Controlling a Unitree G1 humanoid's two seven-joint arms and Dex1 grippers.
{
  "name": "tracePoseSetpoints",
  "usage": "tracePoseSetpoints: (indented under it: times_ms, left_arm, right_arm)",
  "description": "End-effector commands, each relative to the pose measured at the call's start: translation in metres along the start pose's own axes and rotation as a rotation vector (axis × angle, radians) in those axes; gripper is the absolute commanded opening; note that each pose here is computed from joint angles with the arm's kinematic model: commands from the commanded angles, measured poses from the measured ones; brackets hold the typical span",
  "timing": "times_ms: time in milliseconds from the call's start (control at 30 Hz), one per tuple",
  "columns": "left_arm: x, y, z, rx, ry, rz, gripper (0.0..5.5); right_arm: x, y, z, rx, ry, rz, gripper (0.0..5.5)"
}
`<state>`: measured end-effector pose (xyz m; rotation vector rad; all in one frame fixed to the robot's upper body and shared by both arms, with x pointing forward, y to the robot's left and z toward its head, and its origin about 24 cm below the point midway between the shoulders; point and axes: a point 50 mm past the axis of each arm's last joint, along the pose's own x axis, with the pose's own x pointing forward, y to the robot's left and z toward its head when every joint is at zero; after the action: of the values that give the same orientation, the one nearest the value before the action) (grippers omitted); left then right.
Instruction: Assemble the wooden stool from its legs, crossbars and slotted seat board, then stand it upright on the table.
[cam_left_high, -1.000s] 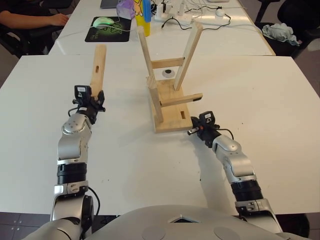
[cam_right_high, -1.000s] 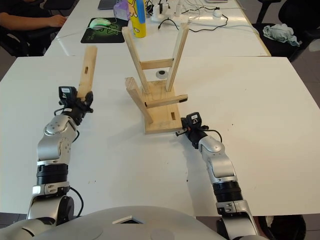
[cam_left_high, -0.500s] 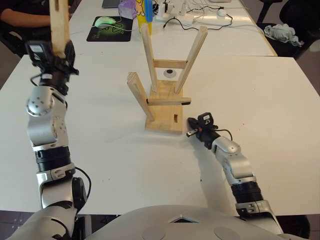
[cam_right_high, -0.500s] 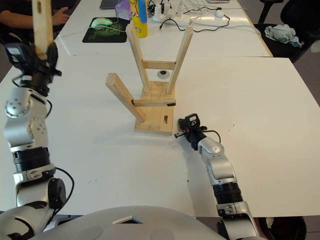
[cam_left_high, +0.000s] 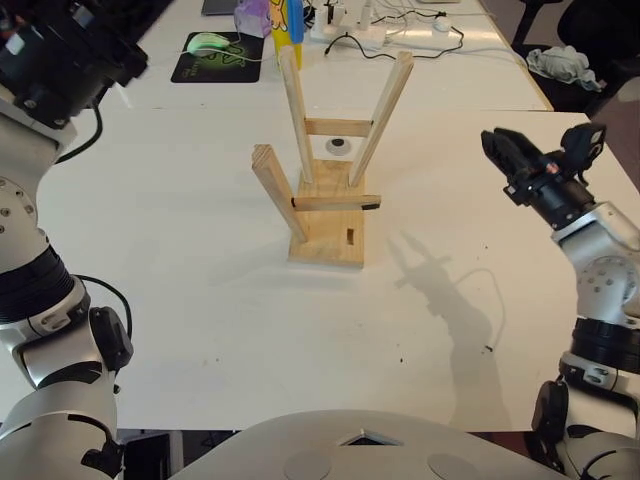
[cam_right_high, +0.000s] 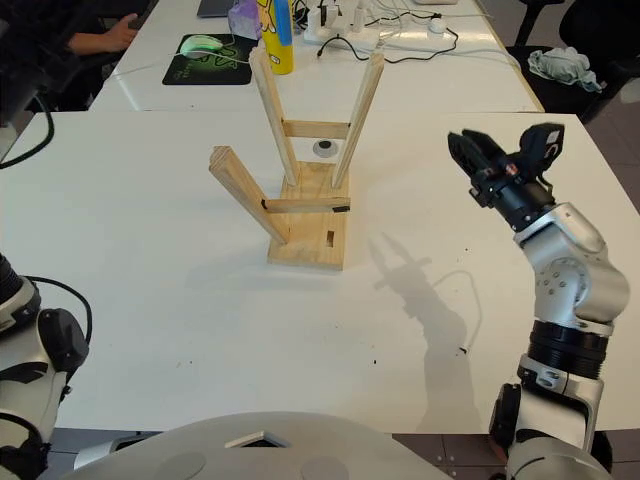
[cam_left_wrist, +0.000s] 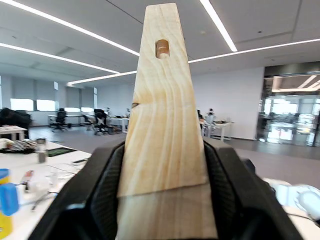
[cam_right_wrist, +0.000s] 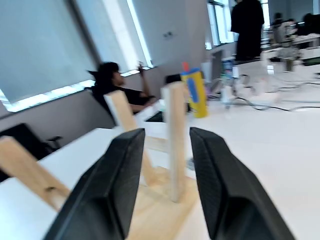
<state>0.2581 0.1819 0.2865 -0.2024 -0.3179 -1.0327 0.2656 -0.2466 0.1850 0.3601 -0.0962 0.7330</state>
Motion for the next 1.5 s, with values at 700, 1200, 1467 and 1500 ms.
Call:
tracePoseSetpoints:
  times_ms: [700, 1200, 1467, 1500]
  left_arm:
    - [0.002, -0.048, -0.079, -0.356, 0.325, -0.369, 2.05]
    - [-0.003, -0.05, -0.089, -0.384, 0.366, -0.376, 2.05]
    - [-0.007, -0.051, -0.095, -0.389, 0.394, -0.382, 2.05]
    - [-0.007, -0.051, -0.095, -0.389, 0.394, -0.382, 2.05]
  right_arm:
    - [-0.004, 0.052, 0.025, 0.394, 0.097, 0.632, 3.54]
    - [-0.004, 0.049, 0.031, 0.412, 0.065, 0.637, 5.14]
    - [-0.003, 0.047, 0.03, 0.403, 0.076, 0.612, 5.18]
    - [-0.003, 0.047, 0.03, 0.399, 0.086, 0.61, 5.0]
